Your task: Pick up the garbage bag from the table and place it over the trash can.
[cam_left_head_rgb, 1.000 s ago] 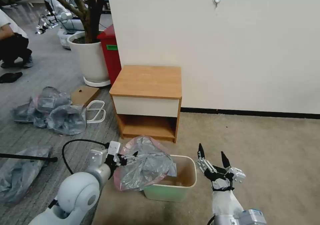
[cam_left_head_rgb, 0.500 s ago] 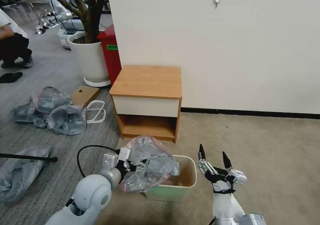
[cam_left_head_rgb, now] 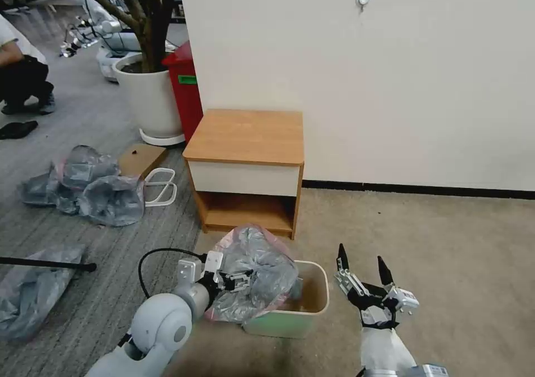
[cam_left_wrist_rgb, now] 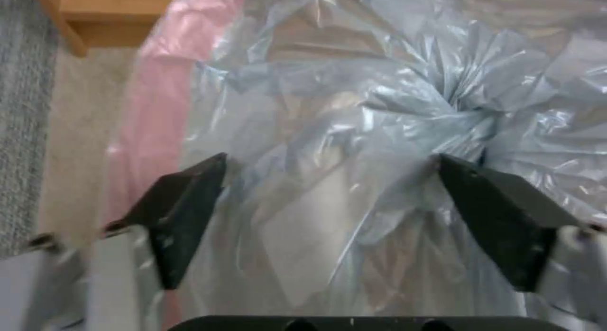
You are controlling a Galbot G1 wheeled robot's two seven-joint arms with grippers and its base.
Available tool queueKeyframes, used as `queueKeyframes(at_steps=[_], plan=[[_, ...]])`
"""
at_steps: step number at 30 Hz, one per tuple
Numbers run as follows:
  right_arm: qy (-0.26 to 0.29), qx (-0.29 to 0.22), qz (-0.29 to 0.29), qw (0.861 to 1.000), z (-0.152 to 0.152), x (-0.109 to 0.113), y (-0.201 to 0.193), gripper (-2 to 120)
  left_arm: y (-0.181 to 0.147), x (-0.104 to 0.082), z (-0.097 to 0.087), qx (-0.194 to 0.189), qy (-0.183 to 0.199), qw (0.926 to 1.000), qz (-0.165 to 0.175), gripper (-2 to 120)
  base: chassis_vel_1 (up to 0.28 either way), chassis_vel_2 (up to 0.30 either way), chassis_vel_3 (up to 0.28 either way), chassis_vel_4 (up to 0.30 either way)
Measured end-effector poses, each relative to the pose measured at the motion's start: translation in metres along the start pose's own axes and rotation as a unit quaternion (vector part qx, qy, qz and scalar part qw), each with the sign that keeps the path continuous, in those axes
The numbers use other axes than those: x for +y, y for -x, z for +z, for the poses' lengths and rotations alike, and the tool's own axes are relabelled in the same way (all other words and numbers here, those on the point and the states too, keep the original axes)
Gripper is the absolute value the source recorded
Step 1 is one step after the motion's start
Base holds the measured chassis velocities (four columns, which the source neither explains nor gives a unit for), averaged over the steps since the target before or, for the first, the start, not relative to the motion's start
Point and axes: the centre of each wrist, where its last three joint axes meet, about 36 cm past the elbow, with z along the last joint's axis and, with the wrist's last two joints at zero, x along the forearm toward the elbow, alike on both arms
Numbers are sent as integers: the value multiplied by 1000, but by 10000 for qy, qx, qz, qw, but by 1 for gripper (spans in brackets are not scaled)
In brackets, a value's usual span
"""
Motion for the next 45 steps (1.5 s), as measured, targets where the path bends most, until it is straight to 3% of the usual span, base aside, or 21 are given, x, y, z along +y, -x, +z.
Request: queueKeyframes(at_steps=[8,16,18,26,32,34,35,36,38,39,41,44,45], plan=[[-17,6,14,10000,5,-1,-7,100,13,8,9,136,-320,9994,-19,68,0,0,0,0],[-52,-9,0,10000,6,-1,-11,100,21,0,16,175,-506,9985,110,41,0,0,0,0],[-68,-22,-6,10000,6,-1,-12,100,22,-2,16,166,-520,9984,127,29,0,0,0,0],[-80,-13,-32,10000,7,0,-14,100,19,-3,20,147,-531,9985,-17,5,0,0,0,0],[-82,-7,-83,9999,7,2,-13,100,15,-4,21,105,-542,9984,-117,5,0,0,0,0],[-54,15,-133,9999,6,5,-11,100,12,-7,24,-123,-492,9985,-224,5,0,0,0,0],[-28,17,-190,9998,3,8,-9,100,10,-8,27,-425,-438,9976,-335,4,0,0,0,0],[-28,17,-190,9998,3,8,-9,100,10,-8,27,-425,-438,9976,-335,4,0,0,0,0],[78,150,-478,9987,-4,20,-5,100,7,-12,38,-1150,-266,9912,-597,4,0,0,0,0],[110,385,-703,9967,-8,27,-4,100,6,-12,44,-1485,-242,9864,-663,4,0,0,0,0],[119,629,-895,9939,-10,31,-4,100,5,-13,46,-1610,-250,9843,-675,4,0,0,0,0],[134,1790,-1633,9701,-22,45,5,100,-1,-17,52,-2124,-331,9750,-559,4,0,0,0,0],[134,1790,-1633,9701,-22,45,5,100,-1,-17,52,-2124,-331,9750,-559,4,0,0,0,0]])
